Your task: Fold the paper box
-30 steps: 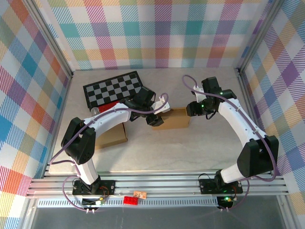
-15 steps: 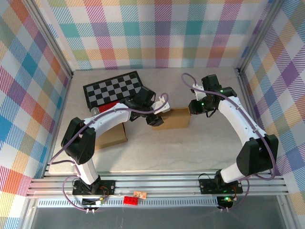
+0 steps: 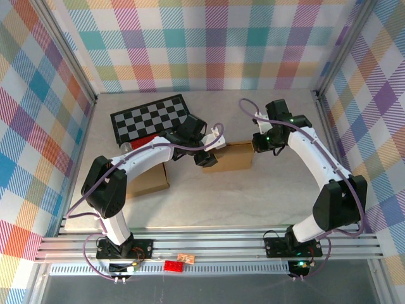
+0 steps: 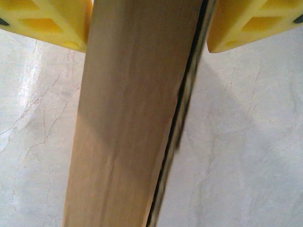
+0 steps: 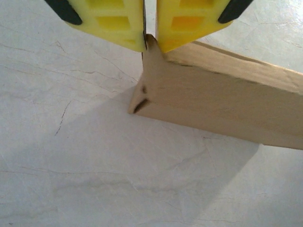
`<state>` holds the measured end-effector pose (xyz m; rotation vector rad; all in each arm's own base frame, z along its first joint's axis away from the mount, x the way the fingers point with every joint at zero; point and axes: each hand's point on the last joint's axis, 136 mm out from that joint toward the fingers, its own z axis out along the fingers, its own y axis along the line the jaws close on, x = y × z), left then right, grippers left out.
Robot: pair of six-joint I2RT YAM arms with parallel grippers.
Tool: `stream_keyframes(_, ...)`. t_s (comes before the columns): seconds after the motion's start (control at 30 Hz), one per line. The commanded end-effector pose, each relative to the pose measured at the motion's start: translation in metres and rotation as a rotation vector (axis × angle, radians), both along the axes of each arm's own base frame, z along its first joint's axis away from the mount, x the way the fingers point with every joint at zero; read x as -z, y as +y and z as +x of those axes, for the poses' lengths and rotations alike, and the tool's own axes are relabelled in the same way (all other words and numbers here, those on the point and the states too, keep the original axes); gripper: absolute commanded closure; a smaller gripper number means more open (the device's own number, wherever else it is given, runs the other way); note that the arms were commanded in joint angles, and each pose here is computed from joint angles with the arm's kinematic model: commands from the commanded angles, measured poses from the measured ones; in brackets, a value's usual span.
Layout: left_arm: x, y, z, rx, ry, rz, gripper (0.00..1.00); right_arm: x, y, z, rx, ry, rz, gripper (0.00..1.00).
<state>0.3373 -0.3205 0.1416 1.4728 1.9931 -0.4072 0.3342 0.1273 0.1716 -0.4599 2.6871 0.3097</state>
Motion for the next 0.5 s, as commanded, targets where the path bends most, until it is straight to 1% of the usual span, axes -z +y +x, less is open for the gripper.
stream_keyframes(0.0, -0.011, -0.003, 0.002, 0.006, 0.009, -0.029, 0.40, -0.011, 0.004, 0.006, -0.022, -0.035, -0.012, 0.92)
stream_keyframes(0.13, -0.011, -0.004, 0.002, 0.002, 0.010, -0.031, 0.43, -0.014, 0.007, 0.004, -0.031, -0.041, -0.027, 1.00)
stream_keyframes(0.47, -0.012, -0.004, 0.005, -0.013, 0.009, -0.034, 0.51, -0.011, 0.010, -0.007, -0.012, 0.026, -0.007, 1.00)
